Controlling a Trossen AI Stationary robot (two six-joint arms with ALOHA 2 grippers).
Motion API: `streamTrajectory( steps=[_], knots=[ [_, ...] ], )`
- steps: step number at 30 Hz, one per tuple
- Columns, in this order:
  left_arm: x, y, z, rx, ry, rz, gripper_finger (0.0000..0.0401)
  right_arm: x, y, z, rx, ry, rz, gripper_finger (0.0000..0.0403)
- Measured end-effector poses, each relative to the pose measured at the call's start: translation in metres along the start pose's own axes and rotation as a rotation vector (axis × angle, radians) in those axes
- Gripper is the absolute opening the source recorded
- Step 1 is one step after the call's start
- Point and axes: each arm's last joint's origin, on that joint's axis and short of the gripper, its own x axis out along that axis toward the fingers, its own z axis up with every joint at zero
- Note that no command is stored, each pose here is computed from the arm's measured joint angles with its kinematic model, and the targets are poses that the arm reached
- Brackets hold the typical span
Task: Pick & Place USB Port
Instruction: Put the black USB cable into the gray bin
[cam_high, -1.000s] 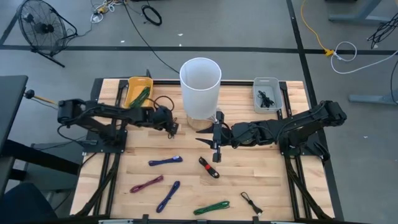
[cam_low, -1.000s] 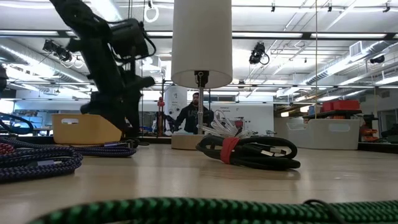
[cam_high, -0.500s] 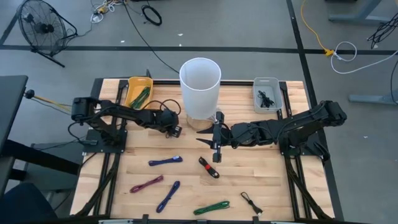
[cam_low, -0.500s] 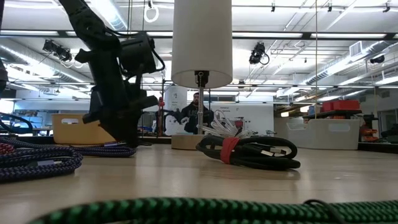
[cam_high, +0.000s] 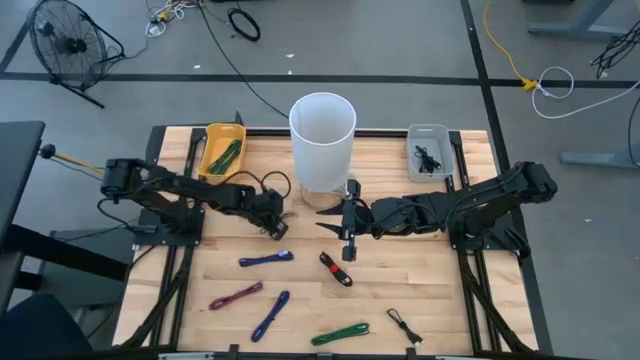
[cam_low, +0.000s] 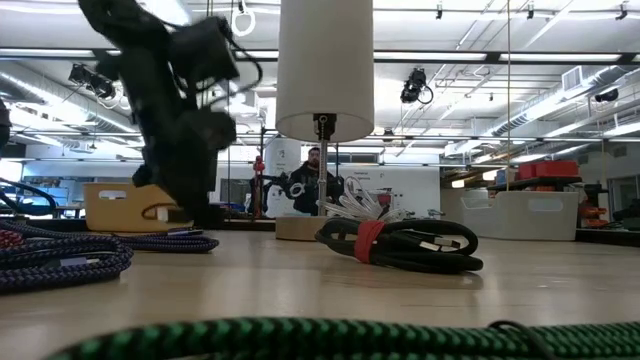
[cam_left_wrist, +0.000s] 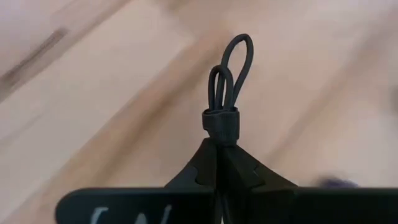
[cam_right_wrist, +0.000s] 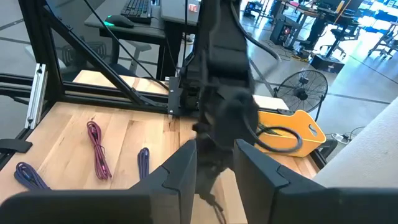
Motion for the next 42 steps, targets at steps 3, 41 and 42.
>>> streamTrajectory(
  steps=[3, 41, 42],
  knots=[
    [-0.016, -0.016, -0.004, 0.078, -0.080, -0.085, 0.0008, 0.000, 0.000, 0.000, 0.000, 0.000, 0.000, 0.0110],
    [-0.121, -0.079, 0.016, 0.585, -0.983, -0.581, 0.0007, 0.000, -0.001, 0.006, 0.023, -0.059, -0.006, 0.0110],
    [-0.118, -0.081, 0.017, 0.594, -0.977, -0.572, 0.0007, 0.000, -0.001, 0.006, 0.023, -0.059, -0.006, 0.0110]
  ],
)
